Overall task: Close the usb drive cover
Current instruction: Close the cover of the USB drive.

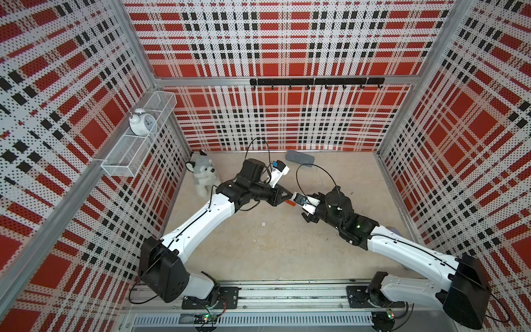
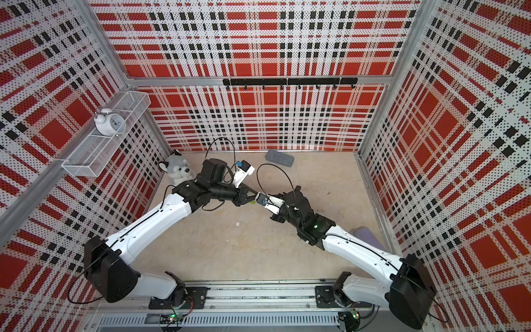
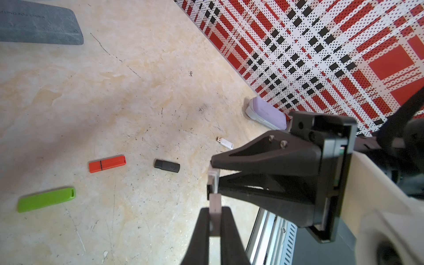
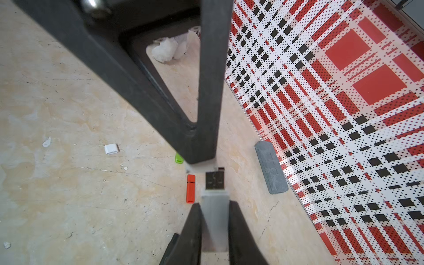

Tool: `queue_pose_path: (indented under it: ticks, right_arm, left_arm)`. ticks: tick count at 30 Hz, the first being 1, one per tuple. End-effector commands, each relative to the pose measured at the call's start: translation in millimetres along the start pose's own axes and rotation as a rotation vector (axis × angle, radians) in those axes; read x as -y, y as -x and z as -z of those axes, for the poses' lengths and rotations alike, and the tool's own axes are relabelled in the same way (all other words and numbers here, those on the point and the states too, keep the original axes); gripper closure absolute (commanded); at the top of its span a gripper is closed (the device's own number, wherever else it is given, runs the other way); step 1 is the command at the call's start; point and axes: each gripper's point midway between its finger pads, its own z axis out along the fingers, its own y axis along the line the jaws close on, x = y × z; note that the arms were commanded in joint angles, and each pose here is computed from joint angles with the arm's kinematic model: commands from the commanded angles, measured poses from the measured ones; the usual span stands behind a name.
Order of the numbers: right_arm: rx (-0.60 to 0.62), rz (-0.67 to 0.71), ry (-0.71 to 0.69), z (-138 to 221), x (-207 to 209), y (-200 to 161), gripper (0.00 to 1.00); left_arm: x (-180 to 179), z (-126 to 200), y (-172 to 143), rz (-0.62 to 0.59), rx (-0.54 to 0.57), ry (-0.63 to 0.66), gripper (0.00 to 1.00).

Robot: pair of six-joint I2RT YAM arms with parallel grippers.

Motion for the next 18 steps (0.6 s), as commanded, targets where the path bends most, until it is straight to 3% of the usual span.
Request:
queue_pose_path:
  ticks: [1,18]
  right_arm:
    - [0.027,-0.017,0.019,-1,-5,6,0.9]
    - [0.113,0.009,0.011,7,-3,24,0.92]
  left_arm:
    - [10,6,14,-0.034,0.044,-0.012,1.0]
    - [9,-5,3,-0.013,0.003,-0.049,1.0]
